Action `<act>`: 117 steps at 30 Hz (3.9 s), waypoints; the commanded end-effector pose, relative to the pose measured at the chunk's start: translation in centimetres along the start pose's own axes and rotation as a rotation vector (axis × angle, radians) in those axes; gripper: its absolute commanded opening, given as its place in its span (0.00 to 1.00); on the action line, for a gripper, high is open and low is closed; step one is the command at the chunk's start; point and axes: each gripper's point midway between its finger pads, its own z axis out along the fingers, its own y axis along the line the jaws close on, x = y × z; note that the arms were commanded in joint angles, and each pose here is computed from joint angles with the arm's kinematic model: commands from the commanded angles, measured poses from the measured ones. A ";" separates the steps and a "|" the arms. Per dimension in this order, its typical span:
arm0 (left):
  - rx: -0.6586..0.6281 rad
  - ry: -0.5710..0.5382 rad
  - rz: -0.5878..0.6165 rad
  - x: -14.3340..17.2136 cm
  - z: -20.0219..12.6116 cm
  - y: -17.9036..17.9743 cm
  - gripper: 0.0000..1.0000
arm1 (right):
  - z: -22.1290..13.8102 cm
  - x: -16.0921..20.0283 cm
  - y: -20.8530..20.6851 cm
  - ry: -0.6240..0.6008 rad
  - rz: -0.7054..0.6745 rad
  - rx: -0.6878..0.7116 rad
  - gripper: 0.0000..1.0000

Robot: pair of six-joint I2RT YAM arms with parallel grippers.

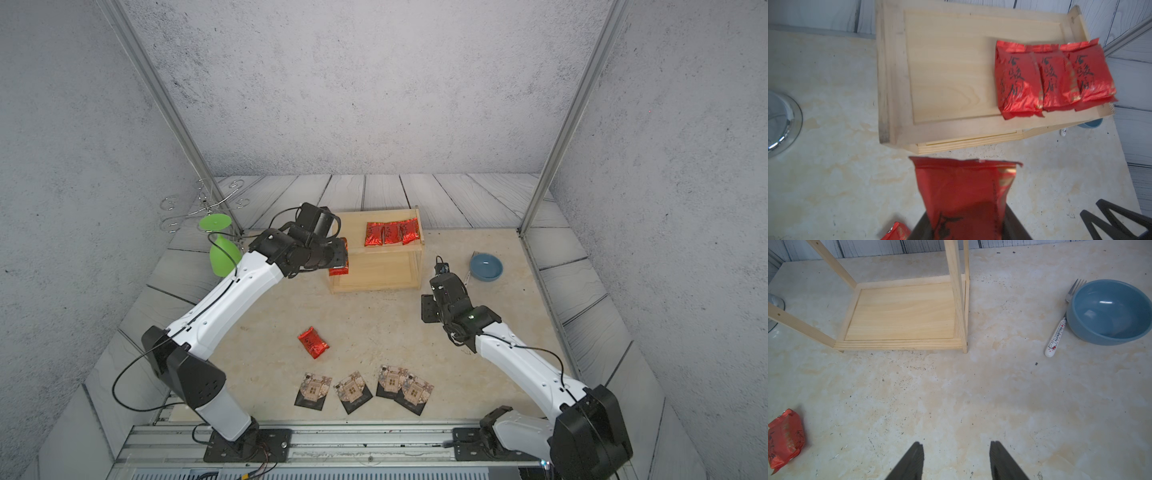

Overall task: Place the tea bags on the shelf by color
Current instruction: Place the tea bag on the shelf, then pick up the tea bag from the center of the board.

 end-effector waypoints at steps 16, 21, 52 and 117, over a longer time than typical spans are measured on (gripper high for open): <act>-0.032 -0.004 0.033 -5.3 7.5 0.4 0.46 | -0.1 0.9 0.0 0.006 0.016 -0.024 0.56; -0.021 -0.003 0.027 -5.7 8.6 0.2 0.46 | 0.0 0.9 0.1 0.007 0.020 -0.031 0.56; 0.029 -0.020 -0.098 -6.1 4.3 -0.1 0.62 | 0.2 0.8 0.5 0.017 0.015 -0.048 0.56; -0.445 0.521 -0.662 27.8 9.2 14.8 0.64 | 1.4 2.1 1.9 0.093 -0.003 -0.115 0.56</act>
